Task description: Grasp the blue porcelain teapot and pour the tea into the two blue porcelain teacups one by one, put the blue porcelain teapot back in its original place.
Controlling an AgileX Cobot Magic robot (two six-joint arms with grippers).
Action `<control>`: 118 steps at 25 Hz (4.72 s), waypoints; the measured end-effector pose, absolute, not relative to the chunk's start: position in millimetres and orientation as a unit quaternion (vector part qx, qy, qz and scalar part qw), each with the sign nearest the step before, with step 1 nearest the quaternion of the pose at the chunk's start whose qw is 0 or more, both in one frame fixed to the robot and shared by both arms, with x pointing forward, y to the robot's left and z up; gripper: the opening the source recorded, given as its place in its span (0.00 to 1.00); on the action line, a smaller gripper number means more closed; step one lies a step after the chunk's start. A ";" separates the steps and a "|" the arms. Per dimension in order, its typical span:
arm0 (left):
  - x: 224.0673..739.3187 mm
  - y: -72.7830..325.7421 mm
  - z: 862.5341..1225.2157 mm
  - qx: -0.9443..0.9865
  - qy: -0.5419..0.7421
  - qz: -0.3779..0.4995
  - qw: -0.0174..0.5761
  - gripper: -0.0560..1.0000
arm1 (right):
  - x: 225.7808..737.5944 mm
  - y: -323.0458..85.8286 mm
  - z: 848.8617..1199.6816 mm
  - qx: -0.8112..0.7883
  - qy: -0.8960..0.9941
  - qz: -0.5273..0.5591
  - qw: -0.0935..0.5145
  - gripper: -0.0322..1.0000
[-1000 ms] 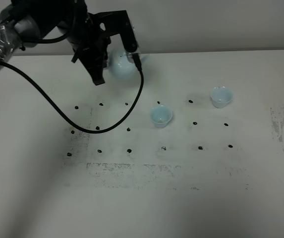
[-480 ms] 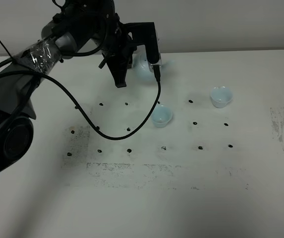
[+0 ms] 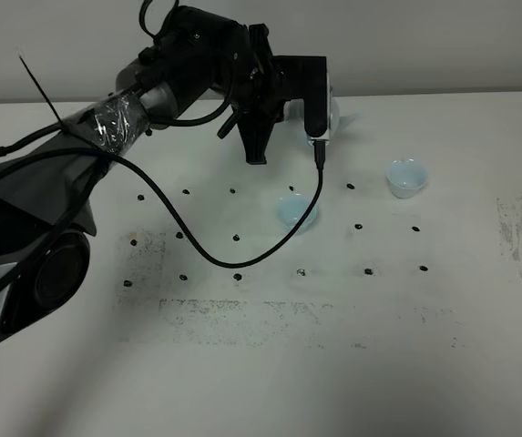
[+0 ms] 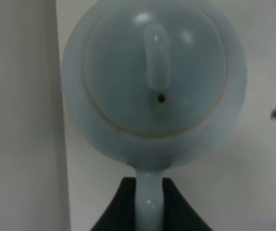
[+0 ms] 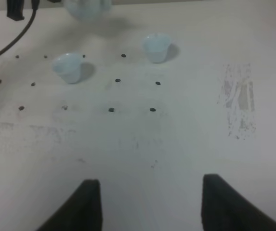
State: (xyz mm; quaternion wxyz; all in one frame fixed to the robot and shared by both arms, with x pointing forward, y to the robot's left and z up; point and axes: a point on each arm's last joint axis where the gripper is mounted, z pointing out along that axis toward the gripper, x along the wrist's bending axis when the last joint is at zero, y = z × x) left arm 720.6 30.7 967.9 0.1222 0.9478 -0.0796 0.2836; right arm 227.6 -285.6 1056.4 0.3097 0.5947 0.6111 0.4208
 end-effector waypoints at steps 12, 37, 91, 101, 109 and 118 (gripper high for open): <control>727.1 21.4 961.3 0.931 -0.083 0.323 0.147 0.13 | 227.6 -285.6 1056.4 0.595 0.611 0.421 0.310 0.50; 725.2 6.4 954.2 0.912 -0.150 0.336 0.181 0.13 | 227.6 -285.6 1056.4 0.595 0.611 0.421 0.310 0.50; 724.9 -19.4 926.3 0.857 -0.289 0.409 0.118 0.13 | 227.6 -285.6 1056.4 0.595 0.611 0.421 0.310 0.50; 723.5 -25.0 928.7 0.839 -0.319 0.428 0.107 0.13 | 227.6 -285.6 1056.4 0.595 0.611 0.421 0.310 0.50; 721.4 -28.6 929.1 0.830 -0.338 0.432 0.099 0.13 | 227.6 -285.6 1056.4 0.595 0.611 0.421 0.310 0.50; 721.0 -29.3 929.2 0.819 -0.364 0.435 0.086 0.13 | 227.6 -285.6 1056.4 0.595 0.611 0.421 0.310 0.50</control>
